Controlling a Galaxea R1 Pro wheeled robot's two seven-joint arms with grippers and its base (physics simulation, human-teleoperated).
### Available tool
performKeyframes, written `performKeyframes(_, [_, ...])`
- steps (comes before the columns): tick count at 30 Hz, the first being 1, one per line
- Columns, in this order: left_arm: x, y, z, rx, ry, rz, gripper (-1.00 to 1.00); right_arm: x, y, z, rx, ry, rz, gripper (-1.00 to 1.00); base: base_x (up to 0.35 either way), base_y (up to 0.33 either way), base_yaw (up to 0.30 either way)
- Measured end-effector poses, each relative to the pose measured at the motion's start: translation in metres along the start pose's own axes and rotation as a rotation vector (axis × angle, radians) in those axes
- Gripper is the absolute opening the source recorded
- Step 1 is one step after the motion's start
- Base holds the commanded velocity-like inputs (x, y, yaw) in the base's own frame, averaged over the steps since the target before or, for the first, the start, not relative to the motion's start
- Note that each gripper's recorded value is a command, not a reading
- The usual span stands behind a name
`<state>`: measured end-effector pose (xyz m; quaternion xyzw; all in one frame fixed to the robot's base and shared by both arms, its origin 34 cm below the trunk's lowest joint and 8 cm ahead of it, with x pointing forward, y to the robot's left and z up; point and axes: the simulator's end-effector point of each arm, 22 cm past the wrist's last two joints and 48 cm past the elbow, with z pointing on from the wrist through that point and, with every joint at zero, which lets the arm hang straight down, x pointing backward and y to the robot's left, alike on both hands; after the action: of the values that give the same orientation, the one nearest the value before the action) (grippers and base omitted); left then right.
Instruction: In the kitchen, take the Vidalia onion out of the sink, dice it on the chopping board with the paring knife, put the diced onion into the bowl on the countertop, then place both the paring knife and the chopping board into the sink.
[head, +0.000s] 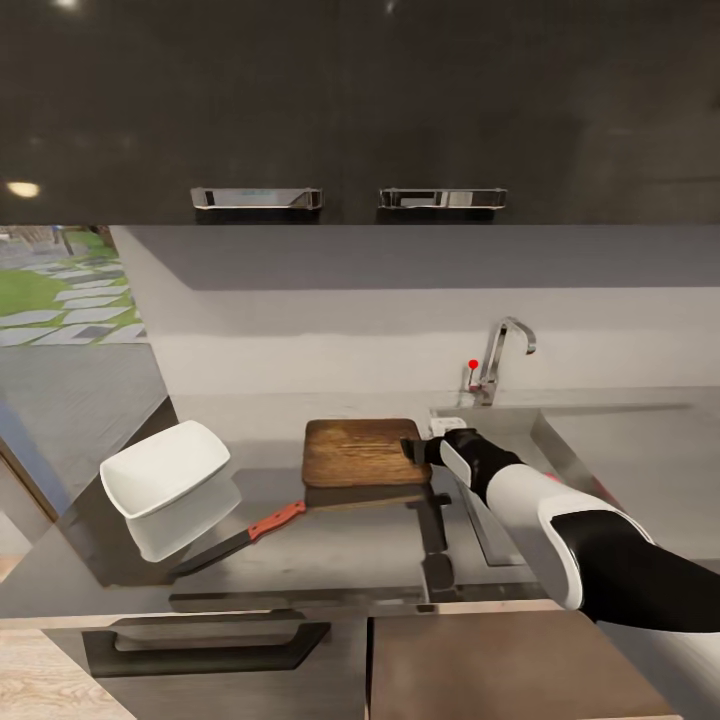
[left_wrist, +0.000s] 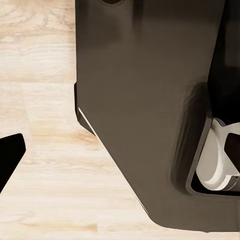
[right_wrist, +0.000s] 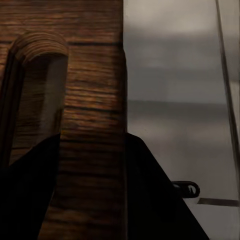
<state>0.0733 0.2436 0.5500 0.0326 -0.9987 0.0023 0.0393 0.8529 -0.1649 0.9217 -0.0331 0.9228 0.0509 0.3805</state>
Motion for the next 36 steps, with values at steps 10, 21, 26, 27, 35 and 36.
performKeyframes(10, [0.0,0.0,0.0,0.0,0.0,0.0,1.0,0.003,-0.011,0.0,0.015,0.008,0.0,-1.0,0.0,0.0,0.0])
performKeyframes(21, [0.0,0.0,0.0,0.0,0.0,0.0,1.0,0.004,-0.012,0.0,0.019,0.01,-0.001,-1.0,0.0,0.0,0.0])
performKeyframes(26, [0.0,0.0,0.0,0.0,0.0,0.0,1.0,0.004,-0.012,0.001,0.018,0.011,-0.002,-1.0,0.0,0.0,0.0])
performKeyframes(27, [0.0,0.0,0.0,0.0,0.0,0.0,1.0,0.004,-0.012,0.001,0.018,0.011,-0.002,-1.0,0.0,0.0,0.0])
performKeyframes(35, [0.0,-0.001,0.0,0.001,0.0,0.0,1.0,0.004,-0.011,0.0,0.018,0.011,-0.002,-1.0,0.0,0.0,0.0])
performKeyframes(36, [0.0,-0.001,0.0,0.001,0.0,0.0,1.0,0.004,-0.011,0.0,0.018,0.011,-0.002,-1.0,0.0,0.0,0.0])
